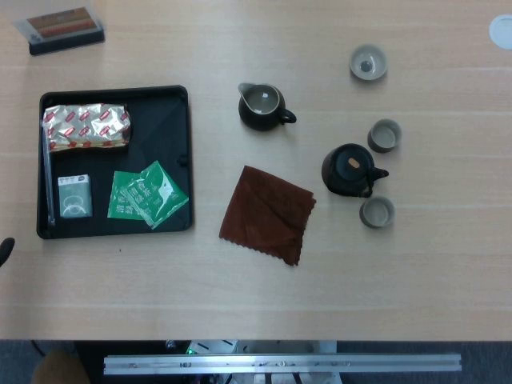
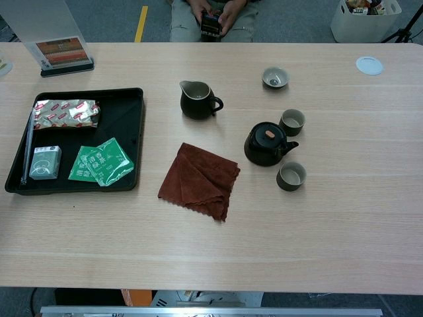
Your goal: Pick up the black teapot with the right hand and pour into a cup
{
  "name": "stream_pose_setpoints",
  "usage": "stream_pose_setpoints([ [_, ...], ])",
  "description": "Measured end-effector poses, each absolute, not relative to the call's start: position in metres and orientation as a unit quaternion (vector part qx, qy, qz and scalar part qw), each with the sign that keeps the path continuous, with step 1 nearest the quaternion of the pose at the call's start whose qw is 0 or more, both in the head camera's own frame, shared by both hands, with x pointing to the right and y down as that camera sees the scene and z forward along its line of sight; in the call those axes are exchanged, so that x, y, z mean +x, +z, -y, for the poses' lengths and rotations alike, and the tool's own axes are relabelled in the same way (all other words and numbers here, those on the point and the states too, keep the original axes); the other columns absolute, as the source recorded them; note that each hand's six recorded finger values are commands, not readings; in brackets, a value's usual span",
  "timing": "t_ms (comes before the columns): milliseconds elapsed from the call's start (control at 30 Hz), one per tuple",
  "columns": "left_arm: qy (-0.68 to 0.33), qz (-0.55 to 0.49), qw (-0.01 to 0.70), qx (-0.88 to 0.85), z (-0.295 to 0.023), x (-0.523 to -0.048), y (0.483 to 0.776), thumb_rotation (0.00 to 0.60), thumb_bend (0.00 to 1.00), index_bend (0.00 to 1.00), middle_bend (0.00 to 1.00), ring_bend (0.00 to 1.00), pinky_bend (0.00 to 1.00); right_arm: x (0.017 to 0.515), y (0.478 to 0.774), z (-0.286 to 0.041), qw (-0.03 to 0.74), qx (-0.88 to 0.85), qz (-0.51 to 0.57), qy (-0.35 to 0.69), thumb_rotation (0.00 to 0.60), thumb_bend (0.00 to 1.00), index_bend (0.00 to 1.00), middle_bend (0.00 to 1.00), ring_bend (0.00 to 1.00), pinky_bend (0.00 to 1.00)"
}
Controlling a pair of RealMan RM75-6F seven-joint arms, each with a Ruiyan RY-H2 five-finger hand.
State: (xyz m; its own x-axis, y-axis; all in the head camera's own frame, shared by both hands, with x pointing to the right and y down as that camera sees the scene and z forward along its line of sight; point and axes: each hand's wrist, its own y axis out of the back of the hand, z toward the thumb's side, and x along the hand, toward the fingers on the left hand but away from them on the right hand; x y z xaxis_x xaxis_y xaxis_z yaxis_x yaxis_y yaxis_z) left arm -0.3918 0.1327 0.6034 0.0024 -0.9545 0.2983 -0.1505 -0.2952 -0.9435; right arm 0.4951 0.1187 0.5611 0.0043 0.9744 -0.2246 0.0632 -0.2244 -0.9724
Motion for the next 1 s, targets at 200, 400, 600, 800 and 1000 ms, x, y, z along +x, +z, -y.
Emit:
stream_pose_setpoints([
  [200,-0.539,-0.458,0.373,-0.600,-0.133,-0.391,0.605,0.600,0.22,0.00,0.00,0.00,0.00,0.495,0.563,-0.117,0.422,-0.570,0.455,0.538,0.600,0.00,0.23,0.14,0.01,0.00],
  [400,-0.540,-0.459,0.372,-0.599,-0.134,-0.391,0.605,0.600,0.22,0.00,0.00,0.00,0.00,0.491,0.562,-0.114,0.425,-0.576,0.451,0.533,0.600,0.00,0.23,0.14,0.01,0.00],
  [600,-0.542,-0.461,0.371,-0.598,-0.135,-0.394,0.605,0.600,0.22,0.00,0.00,0.00,0.00,0.481,0.563,-0.108,0.435,-0.587,0.436,0.526,0.600,0.00,0.23,0.14,0.01,0.00],
  [800,-0.543,-0.463,0.368,-0.596,-0.136,-0.397,0.605,0.600,0.22,0.00,0.00,0.00,0.00,0.462,0.568,-0.098,0.448,-0.611,0.393,0.521,0.600,0.00,0.23,0.14,0.01,0.00],
  [1000,-0.545,-0.471,0.364,-0.591,-0.140,-0.400,0.603,0.600,0.22,0.00,0.00,0.00,0.00,0.430,0.576,-0.083,0.466,-0.646,0.329,0.507,0.600,0.00,0.23,0.19,0.01,0.00],
])
